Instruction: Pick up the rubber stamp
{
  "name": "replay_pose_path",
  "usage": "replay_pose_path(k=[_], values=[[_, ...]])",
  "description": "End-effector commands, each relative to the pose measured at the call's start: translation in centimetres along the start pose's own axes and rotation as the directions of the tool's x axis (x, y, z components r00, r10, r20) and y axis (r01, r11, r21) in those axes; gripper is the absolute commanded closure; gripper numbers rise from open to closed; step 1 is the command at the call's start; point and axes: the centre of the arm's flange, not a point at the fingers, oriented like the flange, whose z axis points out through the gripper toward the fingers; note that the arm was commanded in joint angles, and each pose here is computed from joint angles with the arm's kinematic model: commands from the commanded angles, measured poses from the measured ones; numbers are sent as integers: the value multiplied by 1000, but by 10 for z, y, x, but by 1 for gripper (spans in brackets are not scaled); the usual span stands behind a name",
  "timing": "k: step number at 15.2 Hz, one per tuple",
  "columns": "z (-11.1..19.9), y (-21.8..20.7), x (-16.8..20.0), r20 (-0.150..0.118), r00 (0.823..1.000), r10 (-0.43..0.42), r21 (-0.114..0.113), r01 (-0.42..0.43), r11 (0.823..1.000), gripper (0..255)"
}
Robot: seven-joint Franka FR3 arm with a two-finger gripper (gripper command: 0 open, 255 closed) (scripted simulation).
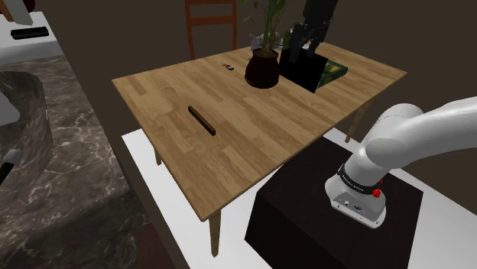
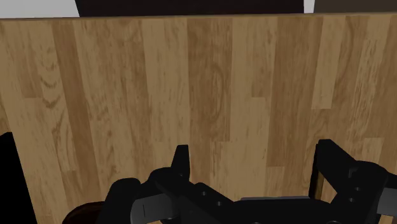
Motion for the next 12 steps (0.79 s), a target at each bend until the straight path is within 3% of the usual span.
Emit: replay_pose_path(k=[1,12], values=[[0,0,0,0,1000,0,0,0,1000,0],[97,-72,84,2,1000,15,-22,-15,1000,0]])
